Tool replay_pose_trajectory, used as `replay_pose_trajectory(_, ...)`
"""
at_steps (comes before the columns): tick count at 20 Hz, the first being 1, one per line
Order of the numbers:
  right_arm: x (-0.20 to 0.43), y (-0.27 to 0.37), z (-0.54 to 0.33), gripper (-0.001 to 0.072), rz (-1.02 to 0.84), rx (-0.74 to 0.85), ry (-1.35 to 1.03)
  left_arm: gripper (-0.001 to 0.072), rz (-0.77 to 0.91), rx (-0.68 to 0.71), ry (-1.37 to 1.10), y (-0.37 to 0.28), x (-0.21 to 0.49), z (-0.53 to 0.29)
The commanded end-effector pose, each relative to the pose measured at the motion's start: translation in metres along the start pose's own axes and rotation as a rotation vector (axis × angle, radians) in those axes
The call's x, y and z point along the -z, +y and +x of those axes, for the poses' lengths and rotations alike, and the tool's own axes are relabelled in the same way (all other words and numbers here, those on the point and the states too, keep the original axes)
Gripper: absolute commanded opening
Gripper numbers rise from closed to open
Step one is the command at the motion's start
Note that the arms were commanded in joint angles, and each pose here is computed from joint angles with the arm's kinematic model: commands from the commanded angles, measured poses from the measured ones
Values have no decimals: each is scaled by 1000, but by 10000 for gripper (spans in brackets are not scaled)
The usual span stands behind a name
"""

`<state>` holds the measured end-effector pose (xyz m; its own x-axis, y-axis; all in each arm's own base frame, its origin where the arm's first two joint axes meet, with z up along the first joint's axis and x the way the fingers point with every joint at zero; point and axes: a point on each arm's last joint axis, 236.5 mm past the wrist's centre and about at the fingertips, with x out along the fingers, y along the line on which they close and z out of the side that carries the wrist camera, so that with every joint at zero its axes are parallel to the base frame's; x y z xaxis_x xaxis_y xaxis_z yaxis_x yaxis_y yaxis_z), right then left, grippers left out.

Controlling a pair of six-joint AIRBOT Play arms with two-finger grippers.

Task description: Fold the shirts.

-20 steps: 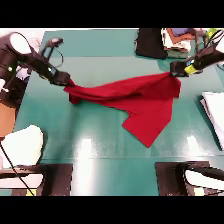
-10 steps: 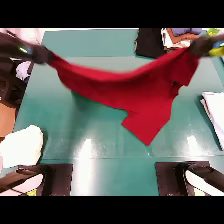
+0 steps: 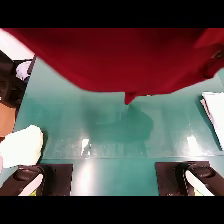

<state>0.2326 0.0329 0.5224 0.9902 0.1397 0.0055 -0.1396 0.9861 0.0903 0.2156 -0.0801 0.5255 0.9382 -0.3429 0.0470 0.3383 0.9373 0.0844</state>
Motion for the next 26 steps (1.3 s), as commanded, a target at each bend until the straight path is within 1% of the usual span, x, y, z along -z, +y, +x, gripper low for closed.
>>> replay_pose_trajectory(1, -5, -10, -8, 21, 12, 48, 14, 28, -1, -10, -60, 0, -16, -13)
replay_pose_trajectory(4, 36, -14, 39, 22, 21, 53, 196, 28, -19, 4, 75, 5, 19, 29)
replay_pose_trajectory(6, 86, -18, 88, 22, 34, 55, 355, 28, -42, 29, 277, 7, 76, 70)
replay_pose_trajectory(8, 163, -17, 141, 21, 65, 33, 575, 28, -77, 62, 544, 8, 159, 111)
replay_pose_trajectory(11, 280, -31, 197, 22, 77, 60, 872, 29, -155, 117, 958, 3, 308, 152)
replay_pose_trajectory(13, 347, -39, 228, 22, 80, 71, 997, 29, -200, 123, 1119, 1, 395, 176)
replay_pose_trajectory(15, 390, -45, 256, 22, 88, 79, 1044, 29, -201, 114, 1138, 6, 457, 212)
replay_pose_trajectory(16, 404, -47, 269, 23, 90, 80, 1051, 29, -203, 105, 1131, 9, 477, 228)
replay_pose_trajectory(19, 424, -36, 294, 24, 136, 35, 1073, 29, -212, 76, 1100, 15, 514, 257)
replay_pose_trajectory(20, 426, -33, 301, 84, 147, 23, 1073, 30, -213, 74, 1103, 16, 519, 259)
replay_pose_trajectory(21, 426, -34, 305, 368, 145, 23, 1072, 64, -212, 74, 1109, 16, 520, 258)
replay_pose_trajectory(22, 422, -34, 307, 482, 143, 22, 1069, 303, -207, 74, 1123, 17, 520, 255)
replay_pose_trajectory(23, 417, -38, 306, 482, 146, 27, 1063, 461, -203, 68, 1159, 22, 518, 246)
replay_pose_trajectory(26, 410, -54, 271, 482, 160, 58, 1107, 462, -269, 27, 1269, 48, 504, 202)
